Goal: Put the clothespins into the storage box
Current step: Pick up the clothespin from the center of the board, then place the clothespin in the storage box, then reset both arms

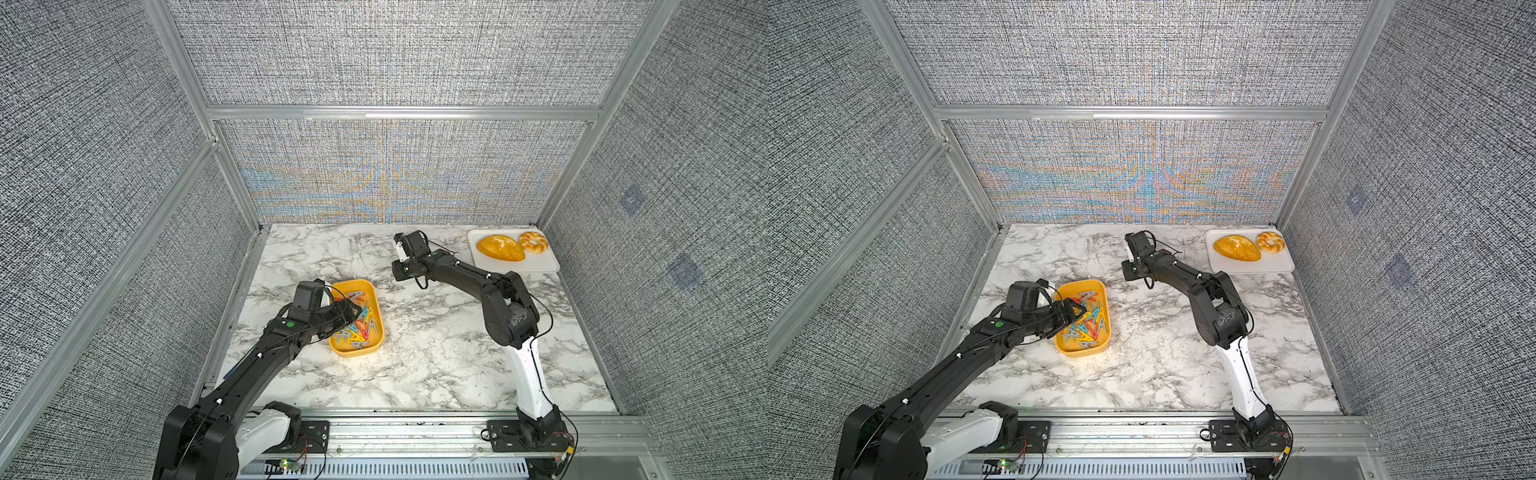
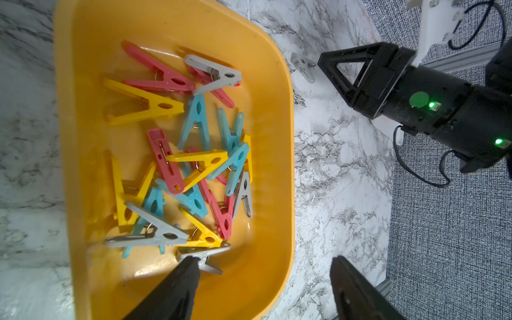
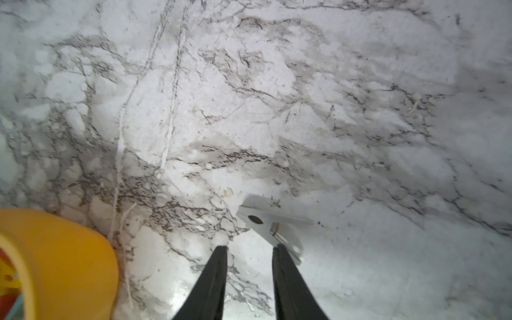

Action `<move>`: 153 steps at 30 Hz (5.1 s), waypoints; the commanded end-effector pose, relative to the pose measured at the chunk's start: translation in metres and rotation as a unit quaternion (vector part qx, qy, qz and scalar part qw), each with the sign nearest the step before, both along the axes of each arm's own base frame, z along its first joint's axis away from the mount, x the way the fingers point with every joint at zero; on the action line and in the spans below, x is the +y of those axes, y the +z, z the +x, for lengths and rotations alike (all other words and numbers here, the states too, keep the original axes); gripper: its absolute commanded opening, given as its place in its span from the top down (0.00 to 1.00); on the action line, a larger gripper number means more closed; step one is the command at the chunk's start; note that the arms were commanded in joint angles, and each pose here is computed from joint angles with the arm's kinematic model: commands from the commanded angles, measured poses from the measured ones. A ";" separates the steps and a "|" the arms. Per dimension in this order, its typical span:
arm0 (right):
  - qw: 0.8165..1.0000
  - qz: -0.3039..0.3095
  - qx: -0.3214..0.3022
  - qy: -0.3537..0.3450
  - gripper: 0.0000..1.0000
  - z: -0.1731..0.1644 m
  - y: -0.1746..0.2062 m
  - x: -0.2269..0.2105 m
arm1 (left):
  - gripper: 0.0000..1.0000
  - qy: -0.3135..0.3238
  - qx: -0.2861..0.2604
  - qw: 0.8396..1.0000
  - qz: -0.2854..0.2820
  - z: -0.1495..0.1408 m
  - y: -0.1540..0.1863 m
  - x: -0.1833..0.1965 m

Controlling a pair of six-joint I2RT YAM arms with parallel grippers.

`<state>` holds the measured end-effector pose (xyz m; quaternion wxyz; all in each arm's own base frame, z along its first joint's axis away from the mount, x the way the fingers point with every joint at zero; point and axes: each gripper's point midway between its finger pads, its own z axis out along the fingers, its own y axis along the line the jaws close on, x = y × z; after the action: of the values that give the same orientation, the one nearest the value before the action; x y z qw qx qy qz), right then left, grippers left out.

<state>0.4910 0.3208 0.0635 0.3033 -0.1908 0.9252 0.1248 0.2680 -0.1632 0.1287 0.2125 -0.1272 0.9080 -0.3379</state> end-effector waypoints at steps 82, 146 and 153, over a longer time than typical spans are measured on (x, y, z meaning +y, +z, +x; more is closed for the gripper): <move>0.958 0.143 -0.249 -0.004 0.57 -0.145 0.254 0.003 | 0.13 0.161 -0.201 0.945 0.203 0.008 0.124 0.112; 0.888 0.006 -0.381 -0.256 0.01 -0.117 0.060 -0.329 | 0.01 0.170 -0.297 0.830 0.441 0.127 -0.031 0.188; 0.891 0.005 -0.377 -0.254 0.01 -0.115 0.059 -0.328 | 0.01 0.170 -0.297 0.830 0.441 0.128 -0.031 0.188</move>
<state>0.3739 -0.0082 0.1195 0.6483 0.0193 0.7602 -0.0364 0.3945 0.0257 0.0965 0.5577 -0.0643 0.8183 0.1230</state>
